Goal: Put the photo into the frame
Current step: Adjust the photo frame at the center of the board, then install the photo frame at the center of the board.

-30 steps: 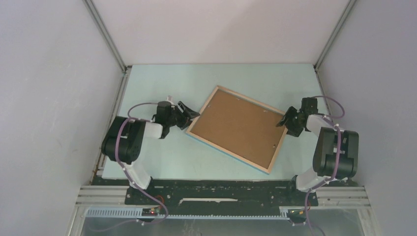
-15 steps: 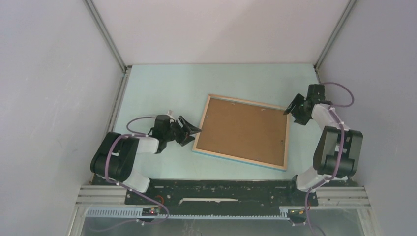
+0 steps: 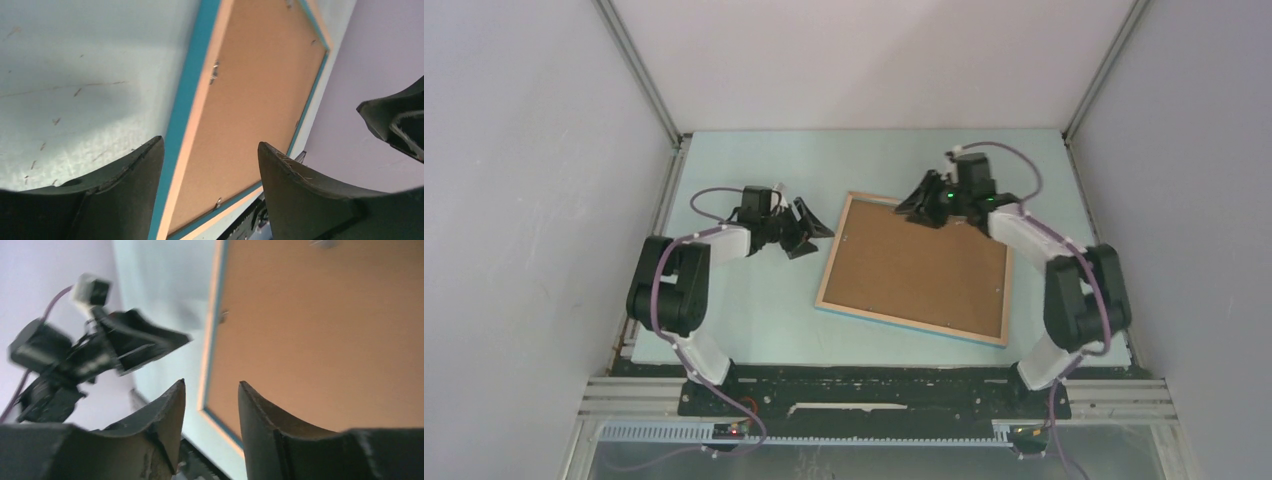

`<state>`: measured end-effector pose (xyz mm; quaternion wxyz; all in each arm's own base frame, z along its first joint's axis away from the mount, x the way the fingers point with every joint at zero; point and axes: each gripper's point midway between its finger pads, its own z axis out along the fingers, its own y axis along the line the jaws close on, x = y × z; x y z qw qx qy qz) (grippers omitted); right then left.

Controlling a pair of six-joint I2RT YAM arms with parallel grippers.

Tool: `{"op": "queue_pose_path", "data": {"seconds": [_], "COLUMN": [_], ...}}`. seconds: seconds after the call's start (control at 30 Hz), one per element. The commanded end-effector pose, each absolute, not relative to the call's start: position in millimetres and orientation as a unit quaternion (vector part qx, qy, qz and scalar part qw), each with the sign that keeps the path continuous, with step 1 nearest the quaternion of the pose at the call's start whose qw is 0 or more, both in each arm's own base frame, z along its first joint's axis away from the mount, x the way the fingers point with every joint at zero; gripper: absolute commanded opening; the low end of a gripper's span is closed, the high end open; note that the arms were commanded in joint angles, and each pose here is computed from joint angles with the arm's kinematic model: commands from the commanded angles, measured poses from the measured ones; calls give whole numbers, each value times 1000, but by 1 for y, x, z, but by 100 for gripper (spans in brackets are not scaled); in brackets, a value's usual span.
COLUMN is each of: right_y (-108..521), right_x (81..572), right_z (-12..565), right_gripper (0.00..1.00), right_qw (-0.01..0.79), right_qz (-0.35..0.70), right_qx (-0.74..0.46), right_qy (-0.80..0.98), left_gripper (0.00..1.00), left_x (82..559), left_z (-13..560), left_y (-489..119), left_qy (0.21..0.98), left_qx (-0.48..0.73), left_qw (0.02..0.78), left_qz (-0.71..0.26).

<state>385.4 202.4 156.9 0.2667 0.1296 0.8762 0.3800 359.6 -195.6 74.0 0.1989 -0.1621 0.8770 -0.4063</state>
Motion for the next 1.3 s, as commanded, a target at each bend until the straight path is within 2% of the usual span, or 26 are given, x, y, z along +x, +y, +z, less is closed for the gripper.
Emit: {"op": "queue_pose_path", "data": {"seconds": [0.0, 0.07, 0.1, 0.4, 0.67, 0.83, 1.27], "right_y": [285, 305, 314, 357, 365, 360, 357], "right_x": [389, 389, 388, 387, 400, 400, 403], "right_z": [169, 159, 155, 89, 57, 49, 29], "right_gripper": [45, 35, 33, 32, 15, 7, 3], "right_qw": [200, 168, 159, 117, 124, 127, 117], "right_qz": [522, 544, 552, 508, 463, 449, 410], "right_qx": [112, 123, 125, 150, 158, 157, 165], "right_qy": [821, 813, 809, 840, 863, 870, 889], "left_gripper": [73, 72, 71, 62, 54, 52, 50], "left_x": [353, 349, 347, 331, 329, 331, 329], "left_z": [67, 62, 60, 46, 36, 39, 36], "left_y": [-198, -198, -199, -205, -210, -213, -220], "left_qy": [890, 892, 892, 885, 876, 869, 849], "left_qx": [-126, -125, -126, -137, -155, -159, -183], "left_qw": [159, 150, 148, 117, 106, 107, 89], "left_qz": [-408, -407, -408, -430, -444, -456, -487]}}
